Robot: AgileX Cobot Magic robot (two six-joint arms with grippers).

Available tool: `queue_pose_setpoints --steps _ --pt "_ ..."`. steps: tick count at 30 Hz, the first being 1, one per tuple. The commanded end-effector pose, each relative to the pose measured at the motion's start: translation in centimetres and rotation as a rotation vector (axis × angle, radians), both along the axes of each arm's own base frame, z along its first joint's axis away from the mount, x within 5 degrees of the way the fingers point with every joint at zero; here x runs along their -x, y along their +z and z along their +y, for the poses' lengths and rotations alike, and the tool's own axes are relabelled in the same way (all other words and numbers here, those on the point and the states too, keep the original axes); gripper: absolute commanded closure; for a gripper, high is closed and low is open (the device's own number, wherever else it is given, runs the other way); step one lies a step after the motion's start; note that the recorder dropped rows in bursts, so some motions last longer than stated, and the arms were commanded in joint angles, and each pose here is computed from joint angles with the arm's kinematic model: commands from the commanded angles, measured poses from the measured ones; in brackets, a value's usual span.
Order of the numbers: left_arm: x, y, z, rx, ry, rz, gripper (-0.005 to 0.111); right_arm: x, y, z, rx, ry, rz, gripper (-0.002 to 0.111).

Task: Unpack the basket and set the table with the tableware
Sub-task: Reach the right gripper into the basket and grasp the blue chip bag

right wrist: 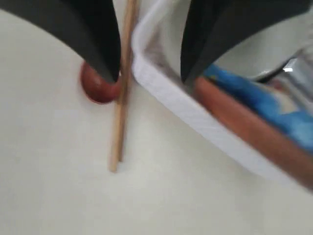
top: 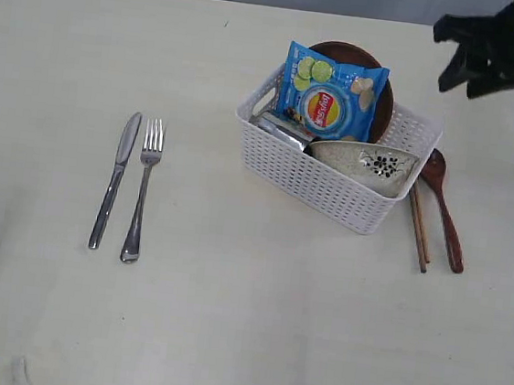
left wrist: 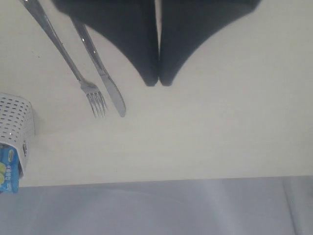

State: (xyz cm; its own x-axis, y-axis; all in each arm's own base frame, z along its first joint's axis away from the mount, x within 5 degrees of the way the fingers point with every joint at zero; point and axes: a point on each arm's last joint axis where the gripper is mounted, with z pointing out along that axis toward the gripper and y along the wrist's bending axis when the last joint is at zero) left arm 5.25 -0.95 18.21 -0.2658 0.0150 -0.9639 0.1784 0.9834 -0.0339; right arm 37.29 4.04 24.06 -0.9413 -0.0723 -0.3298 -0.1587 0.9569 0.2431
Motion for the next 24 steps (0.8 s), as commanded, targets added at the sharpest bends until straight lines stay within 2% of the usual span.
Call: queue_pose_setpoints --steps 1,4,7,12,20,24 --pt "0.0 0.0 0.0 -0.002 -0.004 -0.011 0.107 1.6 4.8 2.3 -0.217 0.240 -0.164 0.069" --pt "0.0 0.0 0.0 -0.002 -0.004 -0.011 0.107 2.5 5.9 3.3 -0.278 0.300 -0.165 0.069" --pt "0.0 0.0 0.0 -0.002 -0.004 -0.011 0.107 2.9 5.3 4.0 -0.201 0.379 -0.140 0.069" --pt "0.0 0.0 0.0 -0.002 -0.004 -0.011 0.107 3.5 4.3 6.1 -0.095 0.614 -0.163 0.069" --pt "0.0 0.0 0.0 -0.002 -0.004 -0.011 0.107 3.4 2.1 8.6 -0.102 0.685 -0.106 0.069" --pt "0.0 0.0 0.0 -0.002 -0.004 -0.011 0.107 2.3 1.3 9.1 -0.077 0.651 -0.161 0.069"
